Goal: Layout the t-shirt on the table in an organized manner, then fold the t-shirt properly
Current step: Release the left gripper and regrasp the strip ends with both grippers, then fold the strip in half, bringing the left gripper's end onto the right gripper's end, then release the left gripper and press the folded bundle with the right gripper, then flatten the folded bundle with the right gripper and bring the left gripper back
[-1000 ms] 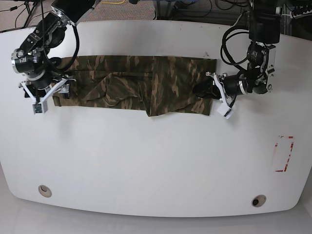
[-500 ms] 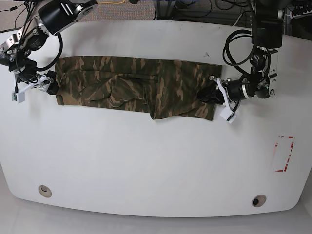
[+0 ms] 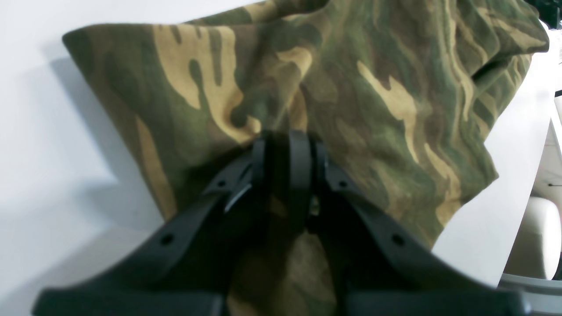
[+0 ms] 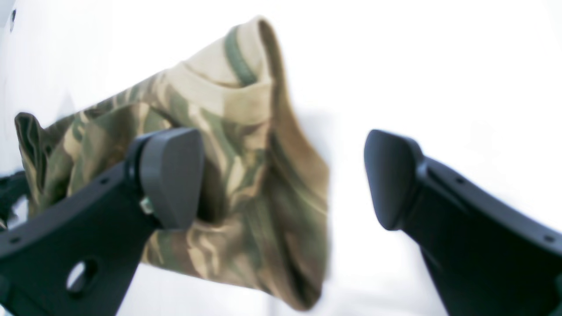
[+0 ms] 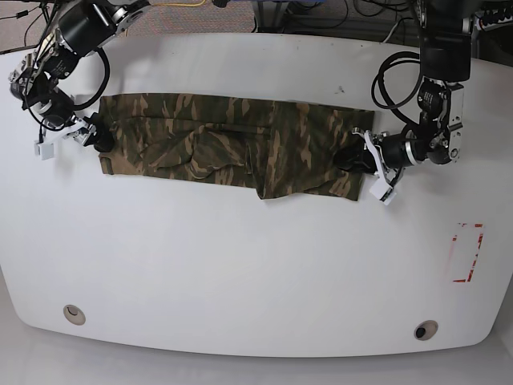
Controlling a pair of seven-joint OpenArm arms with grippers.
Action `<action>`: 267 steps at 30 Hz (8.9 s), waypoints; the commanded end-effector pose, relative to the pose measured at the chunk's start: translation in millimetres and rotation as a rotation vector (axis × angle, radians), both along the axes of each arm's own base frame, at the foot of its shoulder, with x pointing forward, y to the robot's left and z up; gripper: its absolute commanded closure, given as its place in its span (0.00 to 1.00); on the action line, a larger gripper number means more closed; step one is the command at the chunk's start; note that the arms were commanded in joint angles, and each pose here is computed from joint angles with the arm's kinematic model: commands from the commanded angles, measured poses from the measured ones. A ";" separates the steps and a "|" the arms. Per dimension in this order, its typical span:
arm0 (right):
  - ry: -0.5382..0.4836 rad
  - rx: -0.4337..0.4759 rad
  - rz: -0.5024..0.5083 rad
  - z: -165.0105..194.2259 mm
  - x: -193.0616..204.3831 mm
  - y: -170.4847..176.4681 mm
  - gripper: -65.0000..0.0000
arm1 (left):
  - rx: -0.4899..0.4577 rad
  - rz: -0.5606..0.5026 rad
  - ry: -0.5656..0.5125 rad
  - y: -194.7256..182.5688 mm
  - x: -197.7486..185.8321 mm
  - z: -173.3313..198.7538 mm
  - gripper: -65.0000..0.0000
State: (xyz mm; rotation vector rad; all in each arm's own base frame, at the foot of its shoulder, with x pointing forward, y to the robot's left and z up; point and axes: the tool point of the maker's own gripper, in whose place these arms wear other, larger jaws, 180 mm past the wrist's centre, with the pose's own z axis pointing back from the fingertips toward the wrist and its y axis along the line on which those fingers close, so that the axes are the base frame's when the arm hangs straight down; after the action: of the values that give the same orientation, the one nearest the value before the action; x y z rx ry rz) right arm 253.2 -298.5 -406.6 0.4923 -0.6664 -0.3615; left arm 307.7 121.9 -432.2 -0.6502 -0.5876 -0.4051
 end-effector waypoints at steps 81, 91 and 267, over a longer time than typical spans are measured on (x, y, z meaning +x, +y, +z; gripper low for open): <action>-0.409 -0.242 0.617 123.5 40.5 220.8 0.96 | 0.027 -0.018 0.251 -153.6 -34.0 -38.2 0.91; -0.361 -0.274 0.632 111.3 39.3 237.2 0.96 | 0.027 -0.018 0.251 -153.6 -34.0 -38.2 0.91; -0.400 -0.435 0.765 70.0 109.4 229.4 0.98 | 0.013 -0.221 -0.311 -115.2 -16.5 121.0 0.85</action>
State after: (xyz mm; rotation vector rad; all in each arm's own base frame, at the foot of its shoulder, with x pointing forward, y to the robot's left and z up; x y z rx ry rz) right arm 352.2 -64.9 -345.3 0.3603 -0.8043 0.6224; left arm 285.3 17.1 -317.1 -0.6375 -0.7827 -0.7086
